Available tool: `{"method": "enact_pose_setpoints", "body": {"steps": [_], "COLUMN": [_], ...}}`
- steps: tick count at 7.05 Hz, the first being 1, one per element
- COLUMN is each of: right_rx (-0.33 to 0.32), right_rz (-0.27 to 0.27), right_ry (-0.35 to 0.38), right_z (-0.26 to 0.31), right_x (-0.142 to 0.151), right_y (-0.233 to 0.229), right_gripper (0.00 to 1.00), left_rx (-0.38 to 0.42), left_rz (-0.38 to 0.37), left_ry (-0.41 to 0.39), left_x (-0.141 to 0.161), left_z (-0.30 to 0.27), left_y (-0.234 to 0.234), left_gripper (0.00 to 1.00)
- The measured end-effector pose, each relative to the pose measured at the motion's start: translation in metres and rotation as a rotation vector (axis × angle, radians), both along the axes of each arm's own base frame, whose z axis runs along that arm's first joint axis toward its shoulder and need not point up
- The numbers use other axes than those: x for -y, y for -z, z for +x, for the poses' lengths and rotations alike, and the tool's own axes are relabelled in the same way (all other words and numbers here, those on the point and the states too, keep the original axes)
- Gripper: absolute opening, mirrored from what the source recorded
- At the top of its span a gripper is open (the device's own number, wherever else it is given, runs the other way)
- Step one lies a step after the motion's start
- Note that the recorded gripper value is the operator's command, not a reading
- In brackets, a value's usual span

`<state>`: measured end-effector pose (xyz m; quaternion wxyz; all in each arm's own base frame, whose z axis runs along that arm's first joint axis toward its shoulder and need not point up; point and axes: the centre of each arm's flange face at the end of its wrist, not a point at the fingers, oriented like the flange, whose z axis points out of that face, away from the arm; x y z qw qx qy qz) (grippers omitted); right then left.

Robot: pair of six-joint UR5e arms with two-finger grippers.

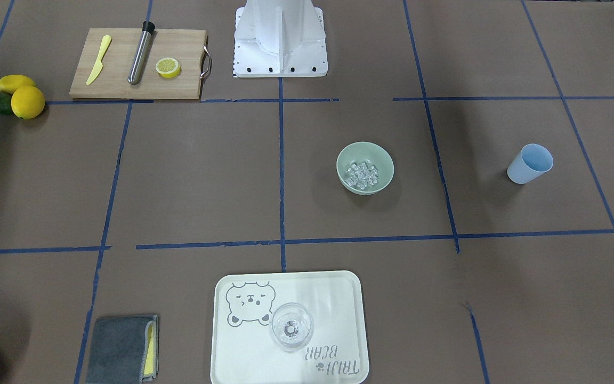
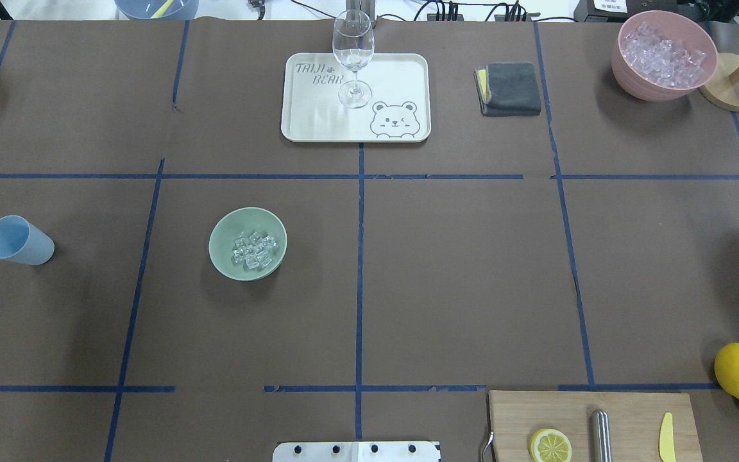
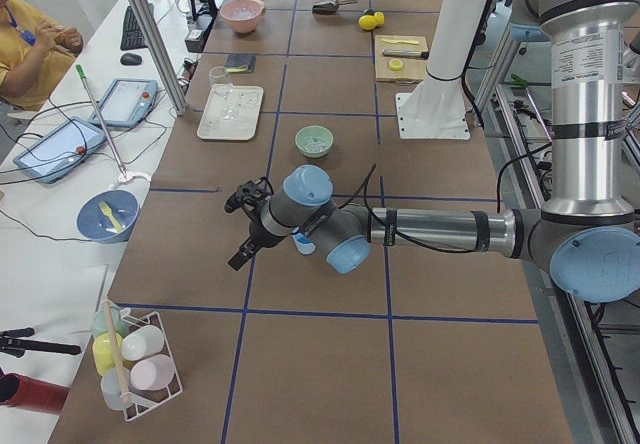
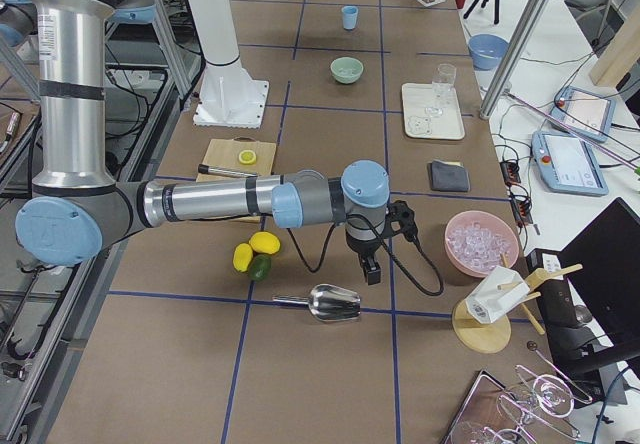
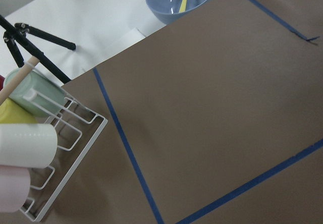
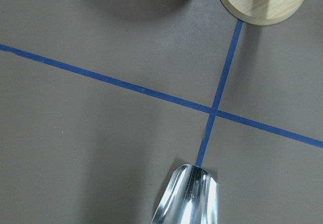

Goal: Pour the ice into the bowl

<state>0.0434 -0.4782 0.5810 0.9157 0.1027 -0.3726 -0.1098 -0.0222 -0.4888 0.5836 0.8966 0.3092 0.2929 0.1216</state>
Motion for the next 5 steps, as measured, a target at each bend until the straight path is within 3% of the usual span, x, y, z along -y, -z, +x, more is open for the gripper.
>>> {"method": "enact_pose_setpoints", "body": {"steps": [3, 4, 5], "right_rx": [0.039, 0.064, 0.084], "right_rz": [0.013, 0.028, 0.031], "right_ry": [-0.004, 0.019, 0.036], "right_z": [-0.012, -0.027, -0.054], "right_x": [0.003, 0.006, 0.004], "right_y": [0.030, 0.047, 0.073], "right_gripper": [1.00, 1.00, 1.00], "left_rx": [0.032, -0.012, -0.067], "left_rz": [-0.369, -0.485, -0.551], "left_ry": [-0.017, -0.008, -0.003], "left_x": [0.022, 0.020, 0.008], "left_z": [-0.035, -0.051, -0.061], "left_y": [-0.019, -0.020, -0.024], "left_gripper": [1.00, 1.00, 1.00]}}
